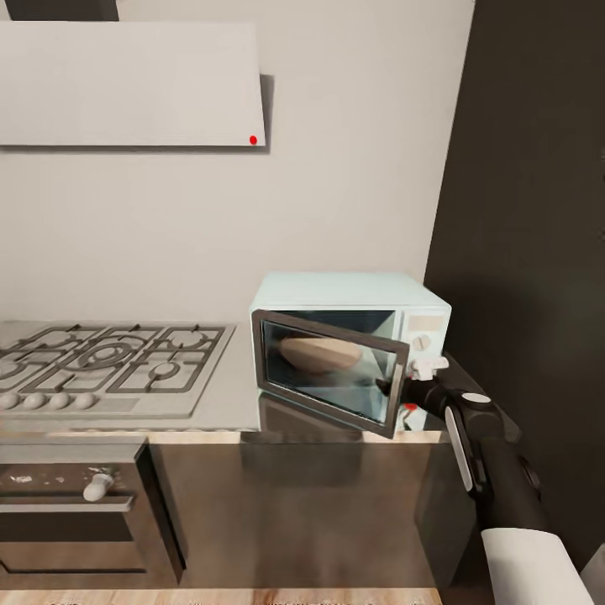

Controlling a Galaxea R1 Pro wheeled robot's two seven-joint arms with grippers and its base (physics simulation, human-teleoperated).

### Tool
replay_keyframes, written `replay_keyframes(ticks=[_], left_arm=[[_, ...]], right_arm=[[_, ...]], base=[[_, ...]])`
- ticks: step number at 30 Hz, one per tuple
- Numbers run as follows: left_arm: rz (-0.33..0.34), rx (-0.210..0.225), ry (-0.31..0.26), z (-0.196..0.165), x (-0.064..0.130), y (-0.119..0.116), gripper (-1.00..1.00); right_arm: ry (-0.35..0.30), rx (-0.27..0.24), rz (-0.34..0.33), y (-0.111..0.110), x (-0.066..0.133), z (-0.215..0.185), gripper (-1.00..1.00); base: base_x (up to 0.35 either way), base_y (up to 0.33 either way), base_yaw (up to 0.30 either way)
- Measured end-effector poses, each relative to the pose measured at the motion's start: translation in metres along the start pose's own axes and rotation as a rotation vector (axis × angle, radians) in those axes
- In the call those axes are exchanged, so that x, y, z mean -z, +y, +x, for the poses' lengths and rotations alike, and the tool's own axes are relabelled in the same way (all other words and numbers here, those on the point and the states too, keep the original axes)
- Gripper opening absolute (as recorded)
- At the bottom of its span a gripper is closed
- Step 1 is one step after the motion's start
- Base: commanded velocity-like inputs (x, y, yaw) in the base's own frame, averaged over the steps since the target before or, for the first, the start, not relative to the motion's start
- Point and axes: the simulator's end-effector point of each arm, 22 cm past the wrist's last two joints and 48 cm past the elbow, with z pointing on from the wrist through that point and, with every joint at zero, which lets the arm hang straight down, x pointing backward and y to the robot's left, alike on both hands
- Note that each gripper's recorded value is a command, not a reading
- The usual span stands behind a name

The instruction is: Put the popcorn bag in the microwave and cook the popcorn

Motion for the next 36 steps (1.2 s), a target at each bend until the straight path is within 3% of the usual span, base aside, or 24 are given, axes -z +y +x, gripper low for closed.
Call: replay_keyframes(ticks=[12,24,28,32,36], left_arm=[[-0.002,0.001,0.000,0.000,0.000,0.000,1.00],[0.000,0.001,-0.001,0.000,0.000,0.000,1.00],[0.000,0.001,0.000,0.000,0.000,0.000,1.00],[0.000,0.001,-0.001,0.000,0.000,0.000,1.00],[0.000,0.001,-0.001,0.000,0.000,0.000,1.00]], right_arm=[[0.005,0.003,0.006,-0.001,0.000,0.001,1.00],[0.010,0.001,0.010,-0.003,0.000,0.003,1.00],[0.017,0.015,0.023,-0.017,0.004,0.003,1.00],[0.027,0.031,-0.063,-0.010,0.009,0.005,1.00],[0.033,0.043,-0.093,-0.010,0.012,0.006,1.00]], base=[[-0.286,0.139,0.000],[-0.023,0.315,0.000],[0.000,0.322,0.000],[0.000,0.310,0.000],[-0.015,0.256,0.000]])
